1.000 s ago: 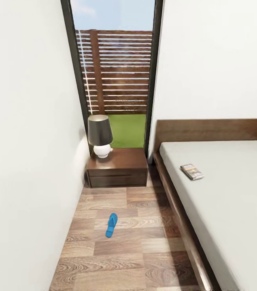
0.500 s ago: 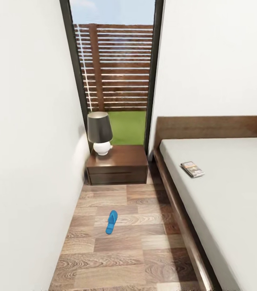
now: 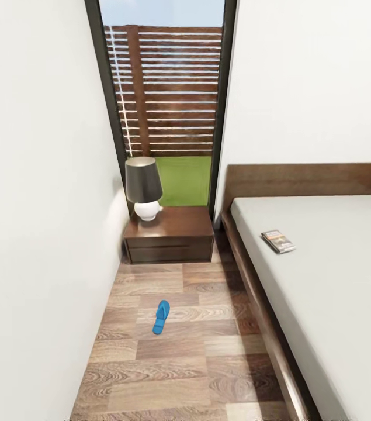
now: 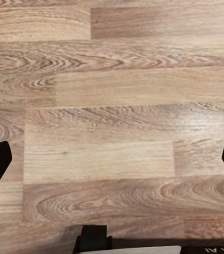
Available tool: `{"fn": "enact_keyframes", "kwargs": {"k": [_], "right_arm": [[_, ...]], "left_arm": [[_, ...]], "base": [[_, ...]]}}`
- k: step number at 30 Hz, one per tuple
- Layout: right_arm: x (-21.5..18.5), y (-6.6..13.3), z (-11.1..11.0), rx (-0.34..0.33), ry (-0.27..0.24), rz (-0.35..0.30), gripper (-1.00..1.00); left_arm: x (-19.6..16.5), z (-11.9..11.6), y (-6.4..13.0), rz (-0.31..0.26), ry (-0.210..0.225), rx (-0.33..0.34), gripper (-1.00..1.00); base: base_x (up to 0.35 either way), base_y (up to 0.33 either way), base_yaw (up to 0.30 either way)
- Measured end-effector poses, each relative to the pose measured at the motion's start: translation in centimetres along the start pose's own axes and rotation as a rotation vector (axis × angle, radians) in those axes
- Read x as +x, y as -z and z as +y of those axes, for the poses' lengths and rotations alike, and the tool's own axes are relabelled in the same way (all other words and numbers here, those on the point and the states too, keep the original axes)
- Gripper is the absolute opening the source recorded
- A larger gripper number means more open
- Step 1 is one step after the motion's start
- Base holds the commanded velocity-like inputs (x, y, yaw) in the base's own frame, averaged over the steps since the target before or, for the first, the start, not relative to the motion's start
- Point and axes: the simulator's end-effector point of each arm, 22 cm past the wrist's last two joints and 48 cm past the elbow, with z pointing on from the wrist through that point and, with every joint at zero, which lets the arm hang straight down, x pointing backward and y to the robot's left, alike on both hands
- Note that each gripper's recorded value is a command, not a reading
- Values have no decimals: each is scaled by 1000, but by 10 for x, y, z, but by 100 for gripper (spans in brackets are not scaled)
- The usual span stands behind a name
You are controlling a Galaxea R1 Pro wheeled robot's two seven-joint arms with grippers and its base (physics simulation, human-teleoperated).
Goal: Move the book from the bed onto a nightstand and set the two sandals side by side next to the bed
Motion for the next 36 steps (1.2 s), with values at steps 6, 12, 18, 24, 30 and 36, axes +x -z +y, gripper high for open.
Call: {"fn": "enact_keyframes", "kwargs": {"k": [6,12,18,24,30,36], "right_arm": [[-9,4,88,-102,-54,56,100],[-43,5,108,-127,-72,11,100],[-41,5,110,-130,-71,35,100],[-37,4,112,-135,-70,46,100],[-48,4,111,-139,-72,20,100],[-99,7,105,-127,-80,-73,100]], "left_arm": [[-30,-8,-9,-28,8,8,100],[-83,-12,-22,-20,10,16,100],[-109,-37,-26,-36,14,112,100],[-122,-63,-26,-48,7,247,100],[-103,-53,-29,-15,-2,249,100],[-95,-51,-30,-15,-3,248,100]], "base": [[0,0,0],[0,0,0],[0,0,0],[0,0,0],[0,0,0],[0,0,0]]}}
